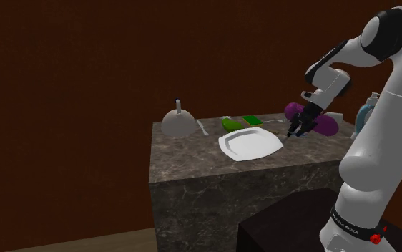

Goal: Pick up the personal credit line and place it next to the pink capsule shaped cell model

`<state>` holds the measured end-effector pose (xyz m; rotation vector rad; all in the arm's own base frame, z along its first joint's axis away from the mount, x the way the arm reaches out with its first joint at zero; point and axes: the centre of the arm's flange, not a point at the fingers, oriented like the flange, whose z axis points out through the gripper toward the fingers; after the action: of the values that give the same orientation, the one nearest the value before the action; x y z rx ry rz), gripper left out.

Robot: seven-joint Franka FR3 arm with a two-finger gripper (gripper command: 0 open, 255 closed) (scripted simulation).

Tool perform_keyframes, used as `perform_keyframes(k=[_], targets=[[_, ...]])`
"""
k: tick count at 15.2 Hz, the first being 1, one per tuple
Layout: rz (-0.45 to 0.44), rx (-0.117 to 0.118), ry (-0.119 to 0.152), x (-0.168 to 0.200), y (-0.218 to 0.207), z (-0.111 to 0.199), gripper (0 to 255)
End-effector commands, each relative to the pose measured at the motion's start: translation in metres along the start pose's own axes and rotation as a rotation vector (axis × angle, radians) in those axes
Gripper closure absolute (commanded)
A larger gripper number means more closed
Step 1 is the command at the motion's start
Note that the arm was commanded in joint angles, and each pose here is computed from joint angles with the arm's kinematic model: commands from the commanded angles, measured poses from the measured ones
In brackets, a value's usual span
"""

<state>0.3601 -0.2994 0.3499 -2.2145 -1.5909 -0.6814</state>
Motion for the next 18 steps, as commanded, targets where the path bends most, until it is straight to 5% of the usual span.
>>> perform_keyframes(k=[1,10,11,16,18], targets=[[0.006,0.005,-0.005,-0.008,-0.001,0.012,255],[0.006,0.005,-0.005,-0.011,-0.001,0.017,255],[0.005,0.005,-0.005,-0.014,-0.003,0.018,0],[0.006,0.005,-0.005,-0.011,-0.001,0.017,0],[0.006,0.005,-0.005,-0.010,-0.001,-0.010,0]])
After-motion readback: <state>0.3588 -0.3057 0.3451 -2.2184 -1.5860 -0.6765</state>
